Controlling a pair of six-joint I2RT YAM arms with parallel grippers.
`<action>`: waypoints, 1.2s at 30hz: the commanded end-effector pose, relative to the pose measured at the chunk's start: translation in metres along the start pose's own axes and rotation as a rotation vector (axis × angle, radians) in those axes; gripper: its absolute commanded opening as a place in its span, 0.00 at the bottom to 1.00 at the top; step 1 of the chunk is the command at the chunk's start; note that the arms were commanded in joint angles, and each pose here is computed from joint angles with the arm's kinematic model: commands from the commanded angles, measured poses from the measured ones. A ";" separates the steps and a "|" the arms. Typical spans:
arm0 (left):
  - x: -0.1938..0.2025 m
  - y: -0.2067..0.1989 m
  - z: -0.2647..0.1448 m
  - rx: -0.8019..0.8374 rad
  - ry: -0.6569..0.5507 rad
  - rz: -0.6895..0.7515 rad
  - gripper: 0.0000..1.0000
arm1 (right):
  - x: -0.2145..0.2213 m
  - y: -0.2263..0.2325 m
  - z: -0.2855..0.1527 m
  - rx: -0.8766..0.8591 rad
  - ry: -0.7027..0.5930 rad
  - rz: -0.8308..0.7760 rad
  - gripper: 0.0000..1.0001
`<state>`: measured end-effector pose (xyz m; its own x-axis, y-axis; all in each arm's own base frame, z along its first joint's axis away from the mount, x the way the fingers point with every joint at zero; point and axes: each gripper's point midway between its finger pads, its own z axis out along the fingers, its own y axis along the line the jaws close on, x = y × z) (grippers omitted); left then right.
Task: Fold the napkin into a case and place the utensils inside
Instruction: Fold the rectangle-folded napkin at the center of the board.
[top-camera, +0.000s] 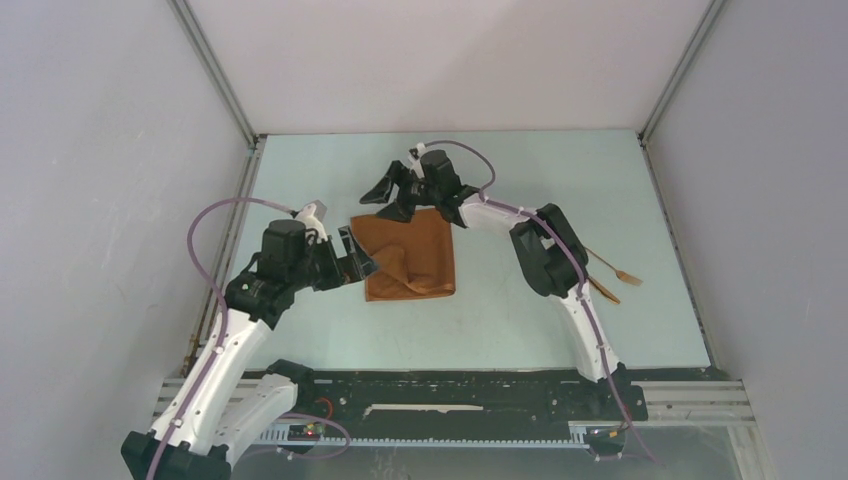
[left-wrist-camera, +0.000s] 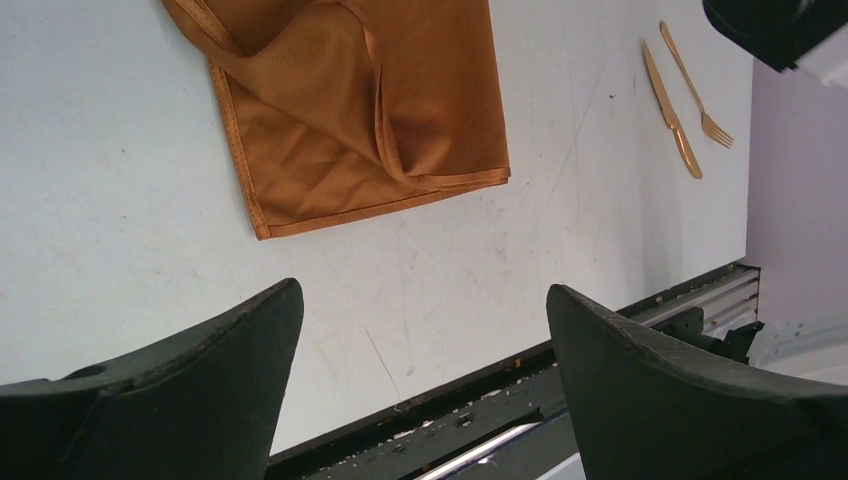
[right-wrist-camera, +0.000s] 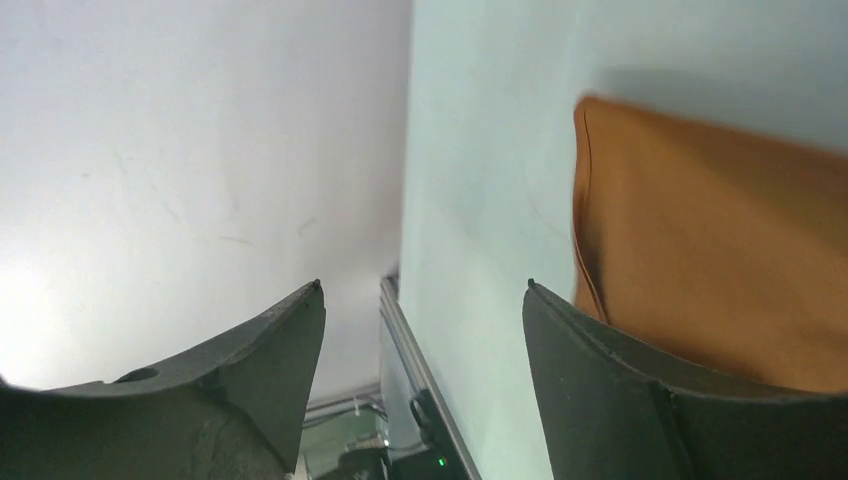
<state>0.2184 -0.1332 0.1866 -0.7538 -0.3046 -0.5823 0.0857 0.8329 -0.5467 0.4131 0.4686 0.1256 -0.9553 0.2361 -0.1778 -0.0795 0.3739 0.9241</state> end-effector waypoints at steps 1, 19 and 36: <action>-0.006 -0.004 -0.007 0.008 -0.033 0.029 0.99 | -0.014 0.039 0.014 -0.173 0.019 -0.024 0.80; -0.007 -0.009 -0.004 0.041 -0.039 0.006 1.00 | 0.058 -0.063 -0.068 0.149 0.186 -0.106 0.91; -0.010 -0.011 -0.010 0.033 -0.044 0.012 1.00 | 0.070 -0.037 -0.028 0.032 0.256 -0.140 0.89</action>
<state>0.2175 -0.1332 0.1905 -0.7432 -0.3098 -0.5930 0.0948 0.8286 -0.5517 0.3398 0.4224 0.0593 -0.9897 -0.0122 -0.1424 -0.1298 0.4943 0.8596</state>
